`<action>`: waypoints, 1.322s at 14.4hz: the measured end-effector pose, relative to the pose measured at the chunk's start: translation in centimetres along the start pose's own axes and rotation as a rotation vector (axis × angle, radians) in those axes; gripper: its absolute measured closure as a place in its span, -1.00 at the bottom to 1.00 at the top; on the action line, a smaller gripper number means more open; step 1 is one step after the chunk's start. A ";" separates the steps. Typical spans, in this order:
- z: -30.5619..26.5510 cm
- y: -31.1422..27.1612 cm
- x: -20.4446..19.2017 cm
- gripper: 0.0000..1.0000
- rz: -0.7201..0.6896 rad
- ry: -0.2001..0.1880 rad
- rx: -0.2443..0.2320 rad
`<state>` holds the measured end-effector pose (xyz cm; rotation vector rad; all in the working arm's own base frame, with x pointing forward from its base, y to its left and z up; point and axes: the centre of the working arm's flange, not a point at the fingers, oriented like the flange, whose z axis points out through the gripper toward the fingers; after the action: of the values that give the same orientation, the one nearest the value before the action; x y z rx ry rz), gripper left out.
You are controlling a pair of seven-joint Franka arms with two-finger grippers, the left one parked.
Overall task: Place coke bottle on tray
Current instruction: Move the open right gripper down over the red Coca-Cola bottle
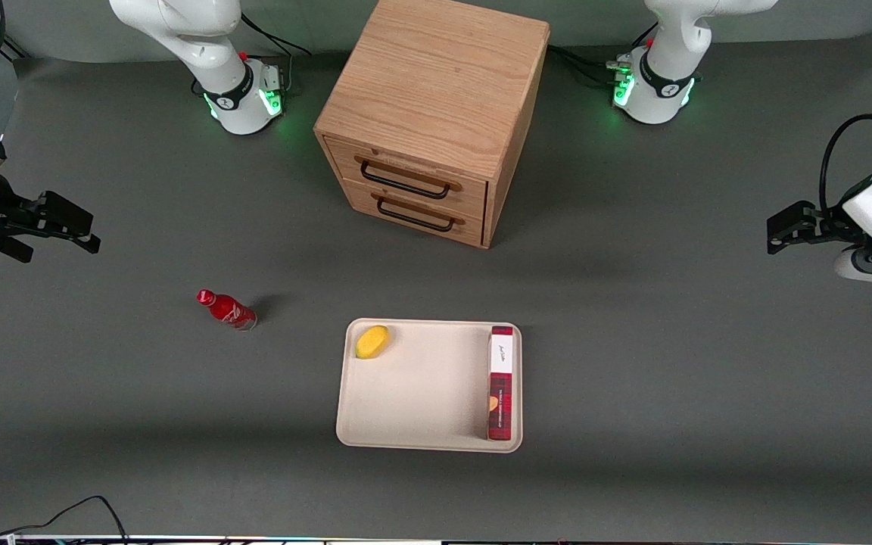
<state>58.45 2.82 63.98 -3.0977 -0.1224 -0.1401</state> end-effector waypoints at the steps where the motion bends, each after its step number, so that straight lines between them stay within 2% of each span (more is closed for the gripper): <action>1: 0.2 0.0 0.1 -1.00 0.000 -0.003 0.001; 5: 2.7 -0.4 1.0 -1.00 -0.010 -0.033 0.010; 10: 10.9 -2.5 1.7 -1.00 -0.024 -0.053 0.023; 11: 13.0 -2.8 1.0 -1.00 -0.026 -0.049 0.019; 14: 19.1 -3.0 -3.3 -1.00 -0.026 -0.003 -0.006; 16: 22.0 -2.7 -5.8 -1.00 -0.022 0.003 -0.018; 19: 24.5 -1.7 -6.9 -1.00 -0.006 0.004 -0.019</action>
<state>53.60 4.99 39.03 -3.1162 -0.1305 -0.1489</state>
